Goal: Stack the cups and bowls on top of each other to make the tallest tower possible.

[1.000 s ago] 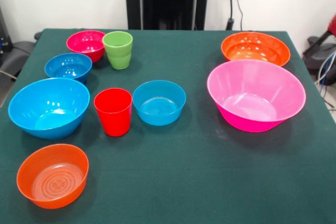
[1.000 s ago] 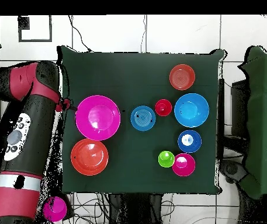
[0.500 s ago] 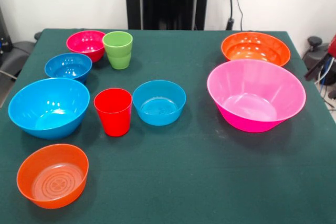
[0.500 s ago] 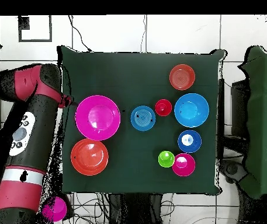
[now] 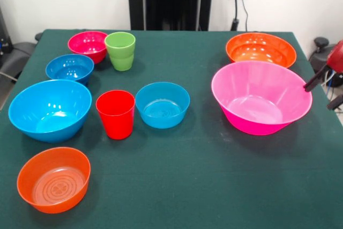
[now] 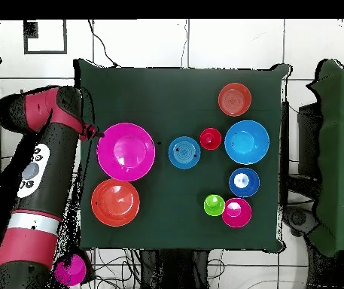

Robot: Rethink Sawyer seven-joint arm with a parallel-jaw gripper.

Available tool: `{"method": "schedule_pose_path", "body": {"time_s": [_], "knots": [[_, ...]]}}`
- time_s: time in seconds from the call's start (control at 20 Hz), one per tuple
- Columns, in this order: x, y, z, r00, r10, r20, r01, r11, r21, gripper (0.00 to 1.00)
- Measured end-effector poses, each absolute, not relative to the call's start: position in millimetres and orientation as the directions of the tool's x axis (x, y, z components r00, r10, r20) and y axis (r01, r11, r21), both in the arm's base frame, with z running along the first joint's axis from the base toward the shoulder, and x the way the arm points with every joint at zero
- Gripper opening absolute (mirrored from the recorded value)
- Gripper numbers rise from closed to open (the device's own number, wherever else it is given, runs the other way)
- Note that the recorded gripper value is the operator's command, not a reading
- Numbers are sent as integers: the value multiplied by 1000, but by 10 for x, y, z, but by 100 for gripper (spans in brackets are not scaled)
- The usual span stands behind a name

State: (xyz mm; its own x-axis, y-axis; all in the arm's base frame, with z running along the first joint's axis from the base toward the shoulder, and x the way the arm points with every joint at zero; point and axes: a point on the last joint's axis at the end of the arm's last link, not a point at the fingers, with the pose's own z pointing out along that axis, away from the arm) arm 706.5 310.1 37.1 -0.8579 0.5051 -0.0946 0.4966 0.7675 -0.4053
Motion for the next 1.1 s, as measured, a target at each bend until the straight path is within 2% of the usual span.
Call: {"method": "schedule_pose_path", "body": {"time_s": [1.1], "knots": [[7032, 3012, 171, -858, 506, -90, 493, 762, -421, 100]]}}
